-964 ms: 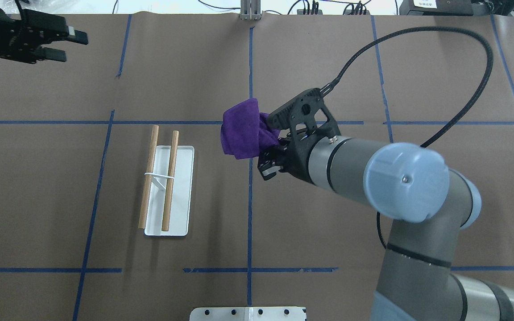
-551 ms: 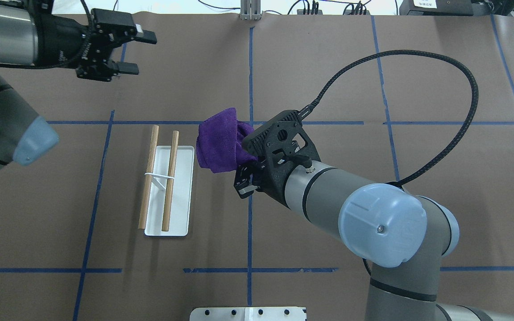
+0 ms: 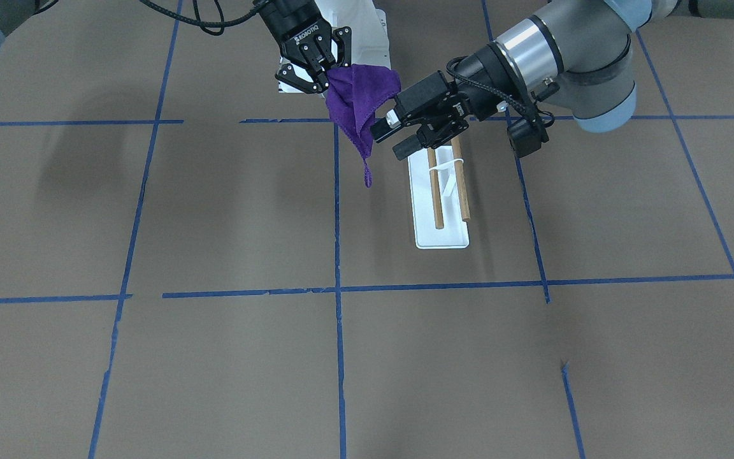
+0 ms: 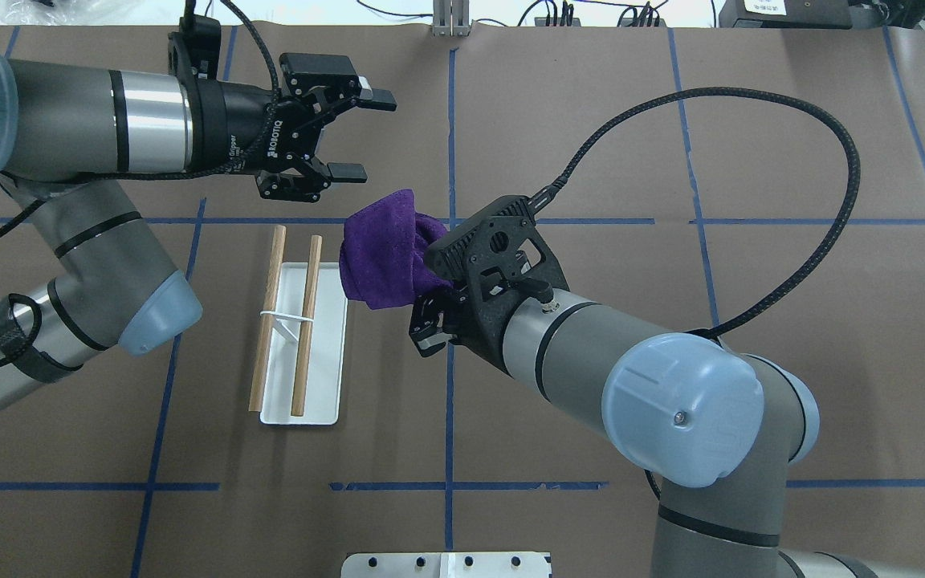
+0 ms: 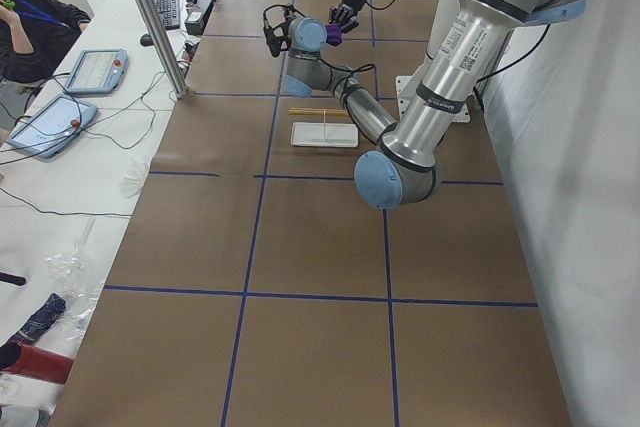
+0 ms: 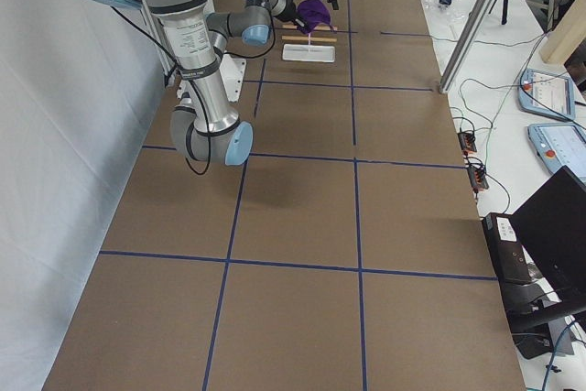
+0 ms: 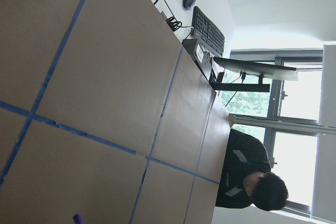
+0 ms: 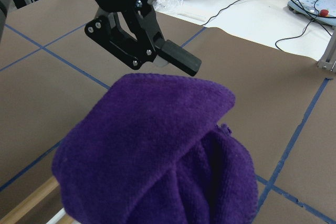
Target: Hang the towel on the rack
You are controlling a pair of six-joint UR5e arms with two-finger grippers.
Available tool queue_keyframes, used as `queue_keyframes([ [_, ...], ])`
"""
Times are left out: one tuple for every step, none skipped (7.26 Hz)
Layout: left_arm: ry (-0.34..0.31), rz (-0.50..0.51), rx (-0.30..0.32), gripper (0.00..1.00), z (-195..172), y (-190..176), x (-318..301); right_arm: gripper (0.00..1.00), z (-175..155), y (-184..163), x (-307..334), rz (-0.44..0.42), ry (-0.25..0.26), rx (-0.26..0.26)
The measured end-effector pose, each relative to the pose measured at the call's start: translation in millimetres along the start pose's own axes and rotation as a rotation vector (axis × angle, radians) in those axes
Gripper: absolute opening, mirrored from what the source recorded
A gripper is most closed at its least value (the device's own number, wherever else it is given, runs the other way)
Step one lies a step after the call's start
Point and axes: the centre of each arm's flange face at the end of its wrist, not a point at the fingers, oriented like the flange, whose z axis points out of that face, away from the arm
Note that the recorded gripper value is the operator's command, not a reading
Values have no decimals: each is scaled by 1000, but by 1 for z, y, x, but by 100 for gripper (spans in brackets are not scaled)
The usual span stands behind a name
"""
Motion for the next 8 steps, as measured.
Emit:
queue_keyframes([
  [-5, -7, -11, 99, 6, 6, -3, 0, 0, 0, 0, -1, -1, 0],
  [-11, -9, -20, 99, 11, 10, -7, 0, 0, 0, 0, -1, -2, 0],
  [-18, -11, -27, 99, 14, 14, -12, 0, 0, 0, 0, -1, -1, 0],
  [-24, -13, -35, 97, 17, 18, -16, 0, 0, 0, 0, -2, 0, 0],
  [-26, -12, -41, 94, 19, 20, -18, 0, 1, 0, 0, -3, 1, -1],
  [-24, -10, -45, 87, 19, 23, -17, 0, 0, 0, 0, -3, 1, -1],
  [-19, -7, -48, 62, 18, 25, -15, 0, -1, -1, 0, -3, 0, 2],
  [-16, -5, -51, 51, 17, 26, -13, 0, -2, -2, 1, -3, 0, 4],
])
